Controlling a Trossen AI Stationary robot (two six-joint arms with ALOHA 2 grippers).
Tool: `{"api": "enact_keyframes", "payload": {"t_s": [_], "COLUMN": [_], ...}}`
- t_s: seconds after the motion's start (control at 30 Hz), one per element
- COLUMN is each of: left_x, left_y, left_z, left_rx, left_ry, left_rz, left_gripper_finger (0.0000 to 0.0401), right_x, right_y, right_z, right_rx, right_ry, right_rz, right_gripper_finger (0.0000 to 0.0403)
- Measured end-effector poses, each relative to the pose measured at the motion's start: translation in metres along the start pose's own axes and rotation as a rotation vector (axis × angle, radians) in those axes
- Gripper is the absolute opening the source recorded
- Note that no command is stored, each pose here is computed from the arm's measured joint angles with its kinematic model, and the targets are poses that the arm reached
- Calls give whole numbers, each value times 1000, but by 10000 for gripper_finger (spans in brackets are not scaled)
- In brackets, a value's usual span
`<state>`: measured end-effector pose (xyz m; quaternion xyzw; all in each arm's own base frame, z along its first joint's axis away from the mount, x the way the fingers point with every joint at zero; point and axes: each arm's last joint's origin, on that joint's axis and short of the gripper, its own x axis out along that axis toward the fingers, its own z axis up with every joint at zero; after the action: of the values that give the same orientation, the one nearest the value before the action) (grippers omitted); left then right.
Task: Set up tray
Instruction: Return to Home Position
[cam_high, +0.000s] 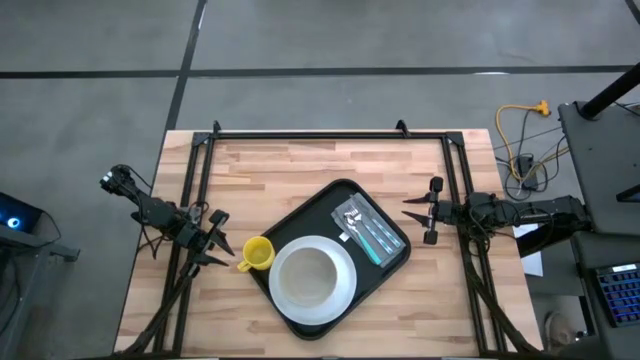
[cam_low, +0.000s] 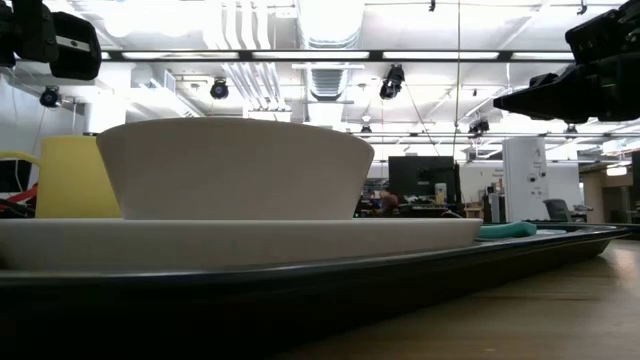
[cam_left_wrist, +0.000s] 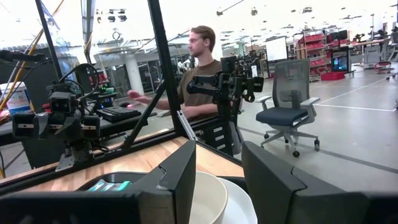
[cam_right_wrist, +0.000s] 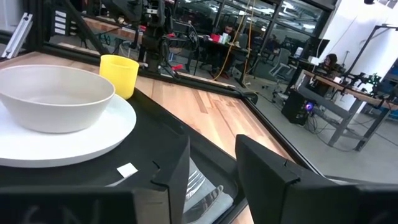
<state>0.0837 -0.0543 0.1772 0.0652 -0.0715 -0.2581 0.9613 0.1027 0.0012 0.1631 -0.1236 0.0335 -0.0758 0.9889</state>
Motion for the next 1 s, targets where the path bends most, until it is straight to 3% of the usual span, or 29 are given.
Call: {"api": "enact_keyframes", "payload": {"t_s": [1.0], "left_x": [0], "left_y": [0], "left_z": [0], "left_rx": [0], "left_ry": [0], "left_rz": [0], "left_gripper_finger": [116], "right_x": [0], "right_y": [0], "right_z": [0], "right_rx": [3], "right_ry": [0], "right_rz": [-1], "right_gripper_finger": [111]}}
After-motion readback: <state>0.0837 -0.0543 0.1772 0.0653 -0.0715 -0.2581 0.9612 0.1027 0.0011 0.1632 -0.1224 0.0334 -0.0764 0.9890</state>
